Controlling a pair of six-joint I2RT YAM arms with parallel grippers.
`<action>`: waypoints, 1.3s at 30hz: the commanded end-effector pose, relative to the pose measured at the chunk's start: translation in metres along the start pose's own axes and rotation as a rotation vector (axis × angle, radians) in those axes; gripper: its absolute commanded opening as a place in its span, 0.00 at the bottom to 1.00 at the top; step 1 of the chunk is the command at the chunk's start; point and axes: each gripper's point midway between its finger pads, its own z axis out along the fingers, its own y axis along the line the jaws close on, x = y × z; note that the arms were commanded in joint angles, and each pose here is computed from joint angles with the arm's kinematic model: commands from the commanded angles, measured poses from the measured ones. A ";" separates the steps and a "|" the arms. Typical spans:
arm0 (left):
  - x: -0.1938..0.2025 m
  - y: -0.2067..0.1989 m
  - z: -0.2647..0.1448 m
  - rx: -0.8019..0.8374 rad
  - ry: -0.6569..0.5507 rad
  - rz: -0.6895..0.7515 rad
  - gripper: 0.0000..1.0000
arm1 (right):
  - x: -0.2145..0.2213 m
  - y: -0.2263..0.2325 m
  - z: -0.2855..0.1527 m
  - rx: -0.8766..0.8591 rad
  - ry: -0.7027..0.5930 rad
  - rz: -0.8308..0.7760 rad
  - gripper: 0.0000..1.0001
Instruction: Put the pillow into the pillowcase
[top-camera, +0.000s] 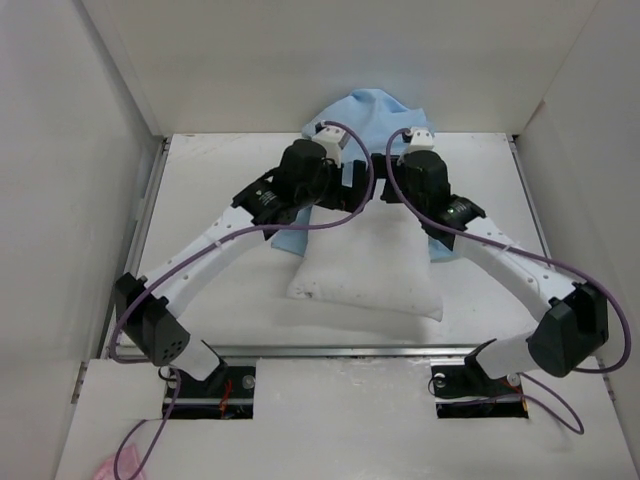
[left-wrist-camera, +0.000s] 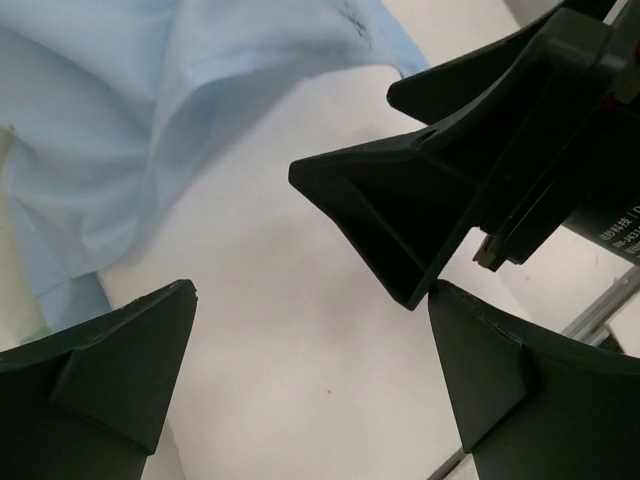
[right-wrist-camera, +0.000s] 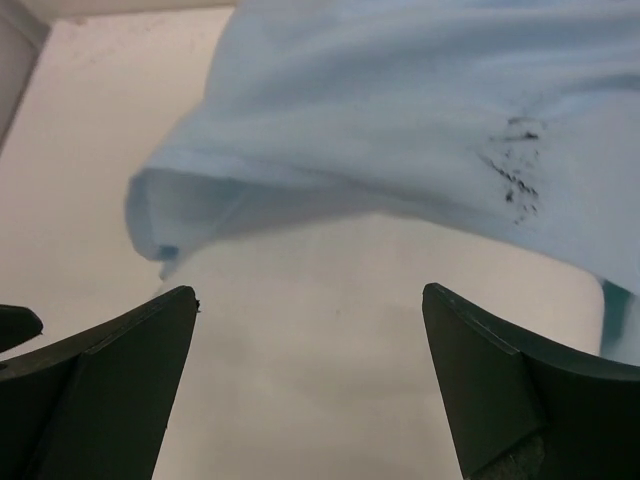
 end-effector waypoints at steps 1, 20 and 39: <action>-0.001 0.073 0.019 -0.276 0.015 0.058 1.00 | 0.036 0.004 -0.027 -0.083 0.193 -0.082 1.00; -0.030 0.135 0.011 -0.637 -0.010 0.219 1.00 | 0.080 0.005 -0.018 -0.024 0.271 -0.080 1.00; -0.013 0.089 0.016 -0.230 -0.009 0.468 1.00 | -0.136 -0.051 -0.070 0.172 -0.219 0.160 1.00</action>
